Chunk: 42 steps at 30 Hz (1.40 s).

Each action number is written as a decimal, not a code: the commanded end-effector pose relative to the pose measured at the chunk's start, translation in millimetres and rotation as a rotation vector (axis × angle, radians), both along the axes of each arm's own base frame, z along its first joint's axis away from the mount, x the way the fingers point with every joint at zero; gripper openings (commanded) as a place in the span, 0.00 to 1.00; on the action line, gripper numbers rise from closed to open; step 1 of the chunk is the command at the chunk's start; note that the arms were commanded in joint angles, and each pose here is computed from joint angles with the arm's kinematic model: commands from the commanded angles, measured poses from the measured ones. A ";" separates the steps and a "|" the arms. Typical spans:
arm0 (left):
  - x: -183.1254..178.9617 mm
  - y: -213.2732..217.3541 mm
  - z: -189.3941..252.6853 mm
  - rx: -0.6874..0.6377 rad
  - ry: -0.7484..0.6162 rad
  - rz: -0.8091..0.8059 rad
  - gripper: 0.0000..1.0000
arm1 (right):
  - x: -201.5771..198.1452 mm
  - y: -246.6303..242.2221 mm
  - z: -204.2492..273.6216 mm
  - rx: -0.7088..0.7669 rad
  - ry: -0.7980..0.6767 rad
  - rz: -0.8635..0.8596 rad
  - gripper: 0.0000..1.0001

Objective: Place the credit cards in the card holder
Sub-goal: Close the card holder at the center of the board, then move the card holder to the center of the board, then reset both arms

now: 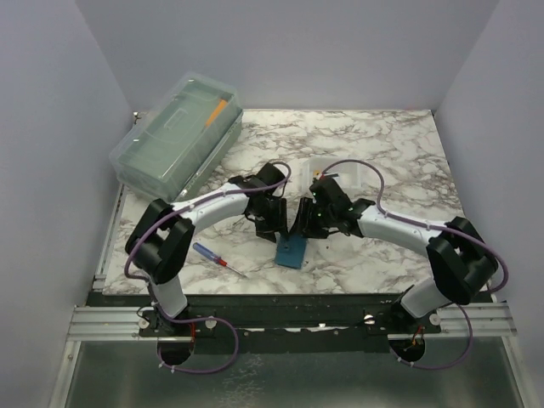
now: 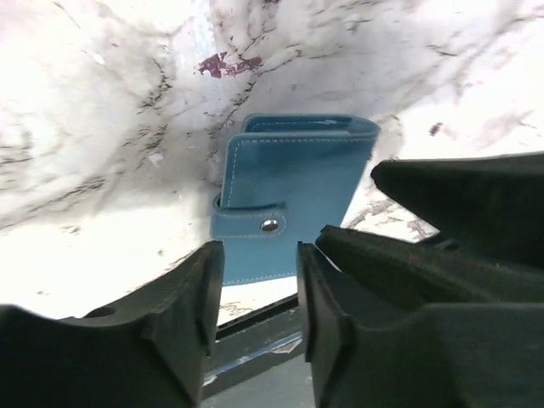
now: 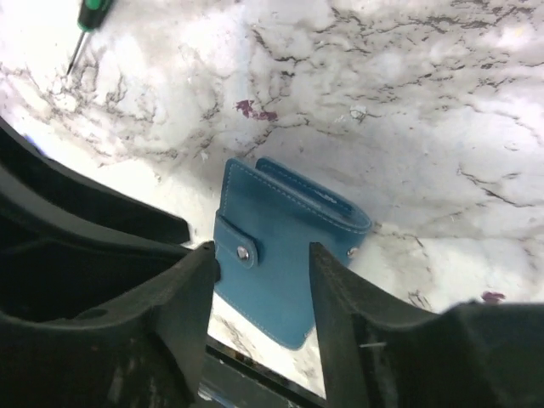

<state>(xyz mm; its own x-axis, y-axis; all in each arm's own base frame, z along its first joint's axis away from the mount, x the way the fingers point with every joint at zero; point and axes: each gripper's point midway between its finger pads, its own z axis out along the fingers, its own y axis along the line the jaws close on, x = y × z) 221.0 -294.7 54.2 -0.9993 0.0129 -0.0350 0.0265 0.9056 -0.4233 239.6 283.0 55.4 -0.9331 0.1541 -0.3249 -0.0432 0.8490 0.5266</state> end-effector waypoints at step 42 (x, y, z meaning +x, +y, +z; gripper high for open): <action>1.4 120.4 476.1 -0.447 -1.527 0.086 0.99 | 17.3 -106.6 389.5 -0.054 -0.969 -0.126 1.00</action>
<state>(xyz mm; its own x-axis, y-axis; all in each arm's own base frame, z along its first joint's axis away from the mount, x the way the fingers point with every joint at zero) 224.6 -209.7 458.9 -0.3151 -0.2594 -0.9129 0.6227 0.6694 -0.4051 273.4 237.2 382.4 -0.4476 0.2437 -0.8604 -0.3694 0.8259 0.4261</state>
